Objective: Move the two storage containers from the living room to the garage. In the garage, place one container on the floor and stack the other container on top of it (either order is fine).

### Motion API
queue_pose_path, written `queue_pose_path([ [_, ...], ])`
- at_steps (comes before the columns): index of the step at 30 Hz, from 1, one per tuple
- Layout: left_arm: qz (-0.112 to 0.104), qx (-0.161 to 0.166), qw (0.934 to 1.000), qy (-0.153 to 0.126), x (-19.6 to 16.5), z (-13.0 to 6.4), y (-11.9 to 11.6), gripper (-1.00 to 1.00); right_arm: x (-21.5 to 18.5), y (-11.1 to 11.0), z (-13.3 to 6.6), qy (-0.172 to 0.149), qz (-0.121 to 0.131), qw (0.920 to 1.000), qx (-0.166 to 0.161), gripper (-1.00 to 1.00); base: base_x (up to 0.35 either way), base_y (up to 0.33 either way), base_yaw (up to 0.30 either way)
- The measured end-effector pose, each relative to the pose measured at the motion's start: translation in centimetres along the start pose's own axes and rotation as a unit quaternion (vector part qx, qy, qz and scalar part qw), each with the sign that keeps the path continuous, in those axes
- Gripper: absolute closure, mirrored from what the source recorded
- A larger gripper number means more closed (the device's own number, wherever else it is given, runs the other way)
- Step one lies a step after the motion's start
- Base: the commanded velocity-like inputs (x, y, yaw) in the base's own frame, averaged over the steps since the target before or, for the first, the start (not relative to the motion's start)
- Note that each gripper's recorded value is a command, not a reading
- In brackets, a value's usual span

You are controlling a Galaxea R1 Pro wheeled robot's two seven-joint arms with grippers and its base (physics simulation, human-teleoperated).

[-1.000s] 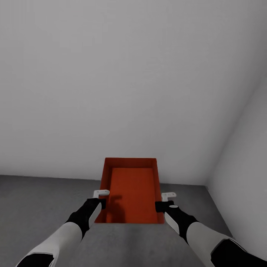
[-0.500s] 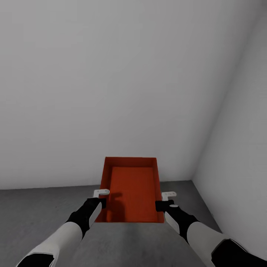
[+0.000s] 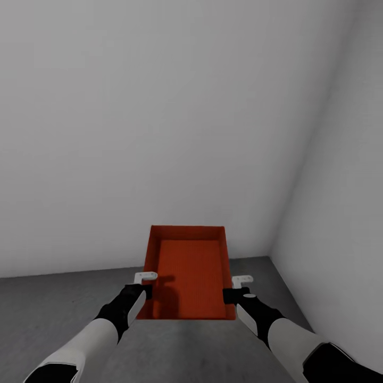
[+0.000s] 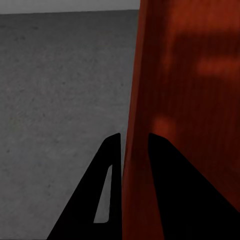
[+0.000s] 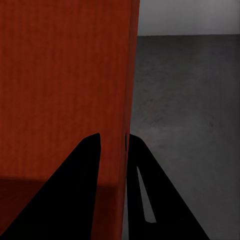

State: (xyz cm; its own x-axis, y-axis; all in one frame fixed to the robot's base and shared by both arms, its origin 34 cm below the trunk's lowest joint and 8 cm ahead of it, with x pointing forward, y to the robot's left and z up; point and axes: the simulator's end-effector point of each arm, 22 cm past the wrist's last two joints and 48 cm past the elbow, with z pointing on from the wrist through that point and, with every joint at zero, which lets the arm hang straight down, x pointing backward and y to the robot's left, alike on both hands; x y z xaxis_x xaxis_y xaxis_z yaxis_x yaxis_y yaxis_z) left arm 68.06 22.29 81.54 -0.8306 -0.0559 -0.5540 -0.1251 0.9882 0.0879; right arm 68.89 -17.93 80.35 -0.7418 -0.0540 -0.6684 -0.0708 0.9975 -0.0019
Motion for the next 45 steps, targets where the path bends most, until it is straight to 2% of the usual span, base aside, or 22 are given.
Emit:
queue_pose_path([
  [15, 0.000, 0.000, 1.0000, -0.001, -0.16, -0.05, 0.03, 1.00, -0.15, 0.03, -0.01, -0.002, 0.000, 1.0000, 0.000, 1.00, 0.078, 0.000, 0.217],
  [45, 0.000, 0.000, 1.0000, -0.001, -0.18, -0.04, 0.01, 1.00, -0.14, 0.01, 0.00, -0.001, 0.001, 1.0000, 0.000, 1.00, 0.004, 0.000, 0.006],
])
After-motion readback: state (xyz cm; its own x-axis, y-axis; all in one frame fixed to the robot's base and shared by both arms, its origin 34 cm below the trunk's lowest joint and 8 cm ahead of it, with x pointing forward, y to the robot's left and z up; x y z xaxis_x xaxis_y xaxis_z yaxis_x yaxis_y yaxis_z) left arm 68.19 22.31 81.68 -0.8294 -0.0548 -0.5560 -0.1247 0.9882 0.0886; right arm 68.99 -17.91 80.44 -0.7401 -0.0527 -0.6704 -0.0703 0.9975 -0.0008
